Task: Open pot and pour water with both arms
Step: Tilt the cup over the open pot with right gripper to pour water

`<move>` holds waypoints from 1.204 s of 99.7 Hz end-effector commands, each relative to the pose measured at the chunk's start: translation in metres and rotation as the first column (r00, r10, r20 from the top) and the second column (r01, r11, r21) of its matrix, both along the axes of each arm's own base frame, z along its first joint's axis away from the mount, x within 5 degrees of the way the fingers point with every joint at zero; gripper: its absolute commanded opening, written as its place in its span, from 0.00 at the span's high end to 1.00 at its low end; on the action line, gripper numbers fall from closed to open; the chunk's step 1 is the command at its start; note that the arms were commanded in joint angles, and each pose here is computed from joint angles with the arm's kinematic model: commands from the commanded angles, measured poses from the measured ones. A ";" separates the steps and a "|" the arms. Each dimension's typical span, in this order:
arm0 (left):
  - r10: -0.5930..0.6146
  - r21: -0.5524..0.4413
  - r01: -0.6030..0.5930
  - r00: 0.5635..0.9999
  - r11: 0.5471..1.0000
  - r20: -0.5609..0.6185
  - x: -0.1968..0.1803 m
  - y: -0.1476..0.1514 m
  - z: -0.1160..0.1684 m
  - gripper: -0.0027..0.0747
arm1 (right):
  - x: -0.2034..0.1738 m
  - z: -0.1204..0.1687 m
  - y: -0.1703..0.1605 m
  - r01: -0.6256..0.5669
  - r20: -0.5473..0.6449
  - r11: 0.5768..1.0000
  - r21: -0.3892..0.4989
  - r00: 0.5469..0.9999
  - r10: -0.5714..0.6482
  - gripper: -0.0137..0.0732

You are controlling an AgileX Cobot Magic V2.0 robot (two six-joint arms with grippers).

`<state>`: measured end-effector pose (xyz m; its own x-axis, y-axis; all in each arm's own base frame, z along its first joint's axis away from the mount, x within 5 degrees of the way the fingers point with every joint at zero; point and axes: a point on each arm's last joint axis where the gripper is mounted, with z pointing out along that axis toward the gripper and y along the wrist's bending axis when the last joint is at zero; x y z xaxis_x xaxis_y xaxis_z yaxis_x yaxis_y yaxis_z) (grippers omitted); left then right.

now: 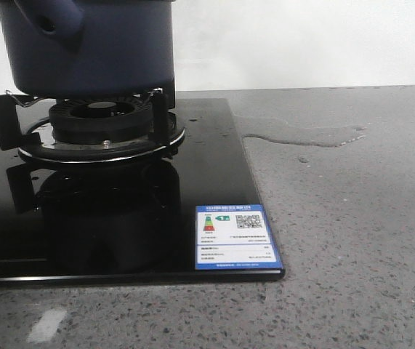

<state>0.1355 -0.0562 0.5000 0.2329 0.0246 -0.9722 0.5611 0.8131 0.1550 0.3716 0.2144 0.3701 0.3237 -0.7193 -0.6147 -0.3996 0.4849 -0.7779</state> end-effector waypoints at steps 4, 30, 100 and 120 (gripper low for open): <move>0.008 -0.080 -0.005 0.999 0.997 0.035 -0.007 0.002 0.012 0.67 | -0.010 0.048 -0.011 -0.045 0.205 0.997 0.067 0.978 0.030 0.55; 0.011 -0.082 -0.012 1.000 0.997 -0.015 0.001 0.002 -0.003 0.67 | -0.008 0.052 -0.014 -0.049 0.278 0.999 0.017 0.960 0.043 0.55; 0.027 -0.089 -0.028 1.000 0.996 -0.011 0.001 0.003 -0.002 0.67 | -0.010 0.061 -0.011 -0.051 0.432 0.992 -0.118 0.897 0.098 0.55; 0.019 -0.089 -0.020 1.000 0.996 -0.010 0.001 0.002 -0.002 0.67 | -0.003 0.075 -0.007 -0.038 0.467 0.993 -0.115 0.880 0.088 0.55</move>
